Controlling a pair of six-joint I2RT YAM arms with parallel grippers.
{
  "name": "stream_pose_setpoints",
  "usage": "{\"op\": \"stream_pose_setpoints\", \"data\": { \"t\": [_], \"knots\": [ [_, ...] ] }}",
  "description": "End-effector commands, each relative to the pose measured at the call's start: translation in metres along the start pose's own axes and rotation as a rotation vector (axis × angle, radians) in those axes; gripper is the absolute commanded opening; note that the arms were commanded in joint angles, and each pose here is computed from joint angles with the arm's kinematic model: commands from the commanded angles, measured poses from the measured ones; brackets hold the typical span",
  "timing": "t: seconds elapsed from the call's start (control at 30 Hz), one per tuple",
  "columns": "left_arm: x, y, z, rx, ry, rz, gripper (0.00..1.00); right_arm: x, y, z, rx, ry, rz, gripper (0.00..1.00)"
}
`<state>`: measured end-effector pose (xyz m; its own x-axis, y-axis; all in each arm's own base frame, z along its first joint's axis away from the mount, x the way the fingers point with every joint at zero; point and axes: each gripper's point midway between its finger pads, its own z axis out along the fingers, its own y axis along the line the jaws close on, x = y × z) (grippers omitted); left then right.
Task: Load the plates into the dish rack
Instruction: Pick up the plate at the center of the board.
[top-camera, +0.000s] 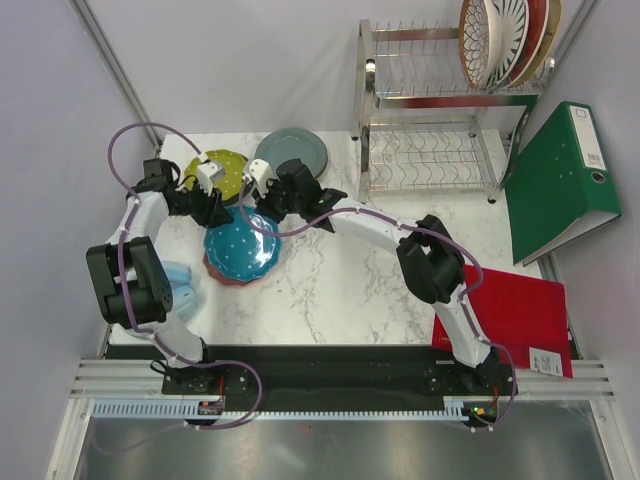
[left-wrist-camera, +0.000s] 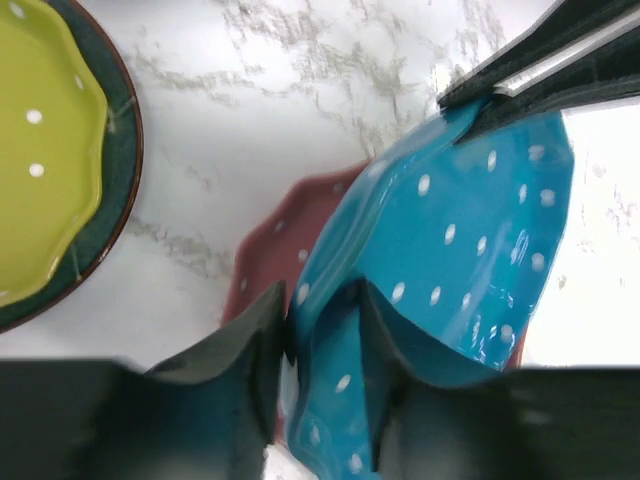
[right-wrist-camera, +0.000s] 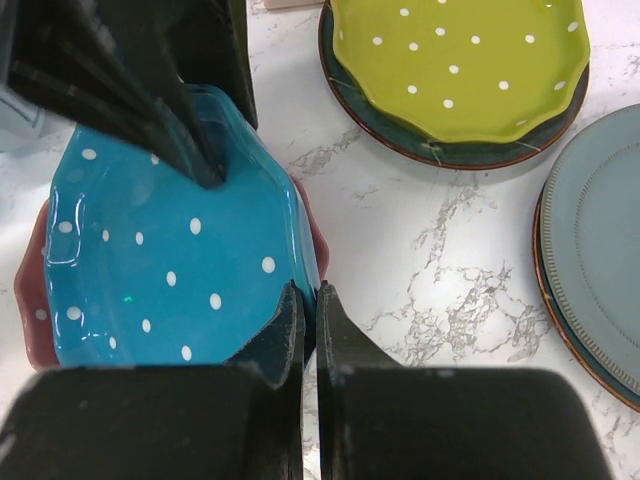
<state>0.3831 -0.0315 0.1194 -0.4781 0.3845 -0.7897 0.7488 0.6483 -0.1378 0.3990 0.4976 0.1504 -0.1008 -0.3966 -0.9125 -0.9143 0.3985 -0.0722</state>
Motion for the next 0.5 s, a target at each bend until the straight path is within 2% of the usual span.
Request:
{"op": "stream_pose_setpoints", "data": {
  "t": [0.0, 0.07, 0.1, 0.17, 0.2, 0.23, 0.37, 0.47],
  "knots": [
    [-0.010, -0.025, -0.004, 0.191, -0.015, 0.017, 0.26, -0.085, 0.000, -0.026, 0.006, -0.221, -0.072, 0.00],
    [-0.008, -0.027, -0.005, 0.237, -0.006, 0.002, 0.17, -0.077, 0.002, -0.021, -0.013, -0.196, -0.059, 0.00],
    [-0.009, -0.028, -0.005, 0.245, -0.009, 0.002, 0.09, -0.074, 0.003, -0.019, -0.025, -0.183, -0.039, 0.06],
    [-0.011, -0.025, -0.007, 0.246, -0.021, 0.009, 0.05, -0.060, 0.003, -0.013, -0.066, -0.136, 0.014, 0.26],
    [-0.012, -0.025, -0.008, 0.245, -0.024, 0.016, 0.04, -0.057, 0.006, -0.011, -0.101, -0.124, 0.056, 0.43],
    [-0.013, -0.025, -0.009, 0.242, -0.026, 0.027, 0.03, -0.053, 0.014, -0.011, -0.174, -0.115, 0.091, 0.46],
    [-0.017, -0.025, -0.013, 0.231, -0.037, 0.082, 0.02, -0.029, 0.007, -0.005, -0.349, -0.055, 0.334, 0.52],
    [-0.021, -0.025, -0.015, 0.226, -0.049, 0.102, 0.02, -0.012, -0.001, 0.000, -0.380, -0.025, 0.437, 0.53]
  ]
}}
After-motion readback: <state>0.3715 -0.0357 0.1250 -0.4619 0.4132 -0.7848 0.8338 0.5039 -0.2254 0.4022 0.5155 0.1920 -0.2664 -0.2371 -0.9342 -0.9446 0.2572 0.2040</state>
